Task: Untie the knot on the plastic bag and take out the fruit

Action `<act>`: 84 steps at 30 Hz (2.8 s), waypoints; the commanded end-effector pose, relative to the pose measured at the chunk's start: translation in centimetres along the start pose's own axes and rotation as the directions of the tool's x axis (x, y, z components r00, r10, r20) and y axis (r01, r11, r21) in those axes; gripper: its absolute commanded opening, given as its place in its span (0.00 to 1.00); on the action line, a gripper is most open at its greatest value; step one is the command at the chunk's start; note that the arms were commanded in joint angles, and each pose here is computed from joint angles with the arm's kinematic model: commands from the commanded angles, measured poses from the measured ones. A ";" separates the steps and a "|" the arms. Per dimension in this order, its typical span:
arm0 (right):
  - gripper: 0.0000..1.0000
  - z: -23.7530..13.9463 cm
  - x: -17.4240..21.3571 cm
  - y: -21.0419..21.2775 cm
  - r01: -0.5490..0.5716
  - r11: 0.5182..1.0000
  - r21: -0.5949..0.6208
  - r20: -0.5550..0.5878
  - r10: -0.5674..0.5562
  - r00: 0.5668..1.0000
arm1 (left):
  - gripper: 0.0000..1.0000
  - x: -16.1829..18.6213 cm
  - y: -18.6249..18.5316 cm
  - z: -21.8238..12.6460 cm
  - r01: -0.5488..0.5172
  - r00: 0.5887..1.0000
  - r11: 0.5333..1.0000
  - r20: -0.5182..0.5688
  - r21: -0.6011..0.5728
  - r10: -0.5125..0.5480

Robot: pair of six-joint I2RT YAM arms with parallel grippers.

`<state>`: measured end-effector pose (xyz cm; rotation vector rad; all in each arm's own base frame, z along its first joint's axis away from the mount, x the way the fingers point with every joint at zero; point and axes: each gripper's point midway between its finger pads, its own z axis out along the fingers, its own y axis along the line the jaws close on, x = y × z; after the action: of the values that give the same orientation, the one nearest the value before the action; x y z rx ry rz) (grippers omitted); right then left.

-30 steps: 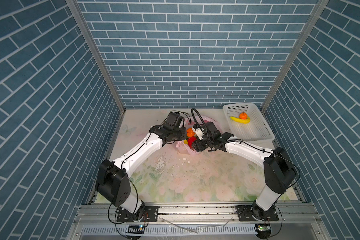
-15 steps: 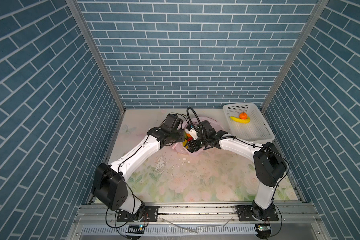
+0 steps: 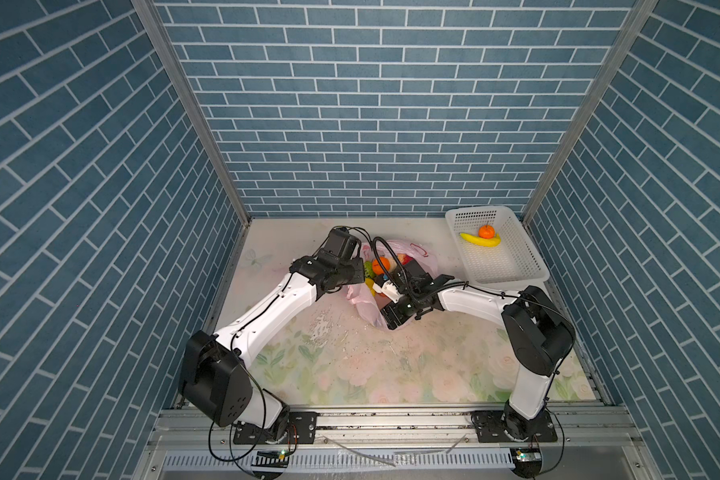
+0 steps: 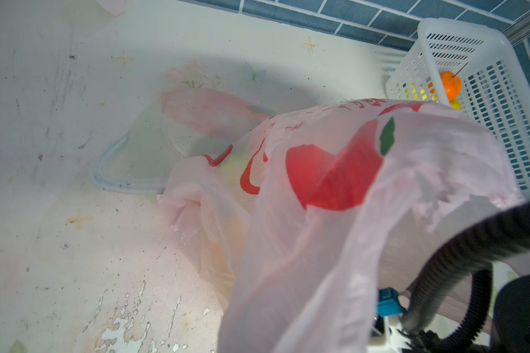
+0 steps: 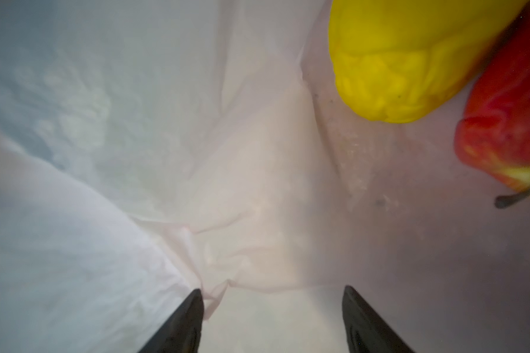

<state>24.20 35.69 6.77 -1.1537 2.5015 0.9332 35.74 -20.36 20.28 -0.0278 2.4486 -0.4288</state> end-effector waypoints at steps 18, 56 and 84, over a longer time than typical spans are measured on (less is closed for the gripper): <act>0.71 -0.7 1.6 1.1 0.078 0.997 0.014 -0.029 -0.078 0.997 | 0.62 -0.7 -0.6 1.0 0.024 1.000 1.000 -0.003 0.013 -0.024; 0.72 -11.5 -16.3 -14.5 -0.405 0.735 0.544 0.504 0.100 0.858 | 0.00 3.1 -0.3 1.0 -0.198 0.978 0.977 -0.084 -0.083 0.191; 0.72 -10.3 8.7 -11.7 -0.388 0.618 0.684 0.118 0.431 0.895 | 0.00 10.8 -0.3 0.0 -0.272 0.924 0.962 -0.277 0.009 0.264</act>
<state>30.25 20.72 6.47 -0.4598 2.7343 0.0432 29.17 -22.40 14.61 0.3152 2.6286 -0.2996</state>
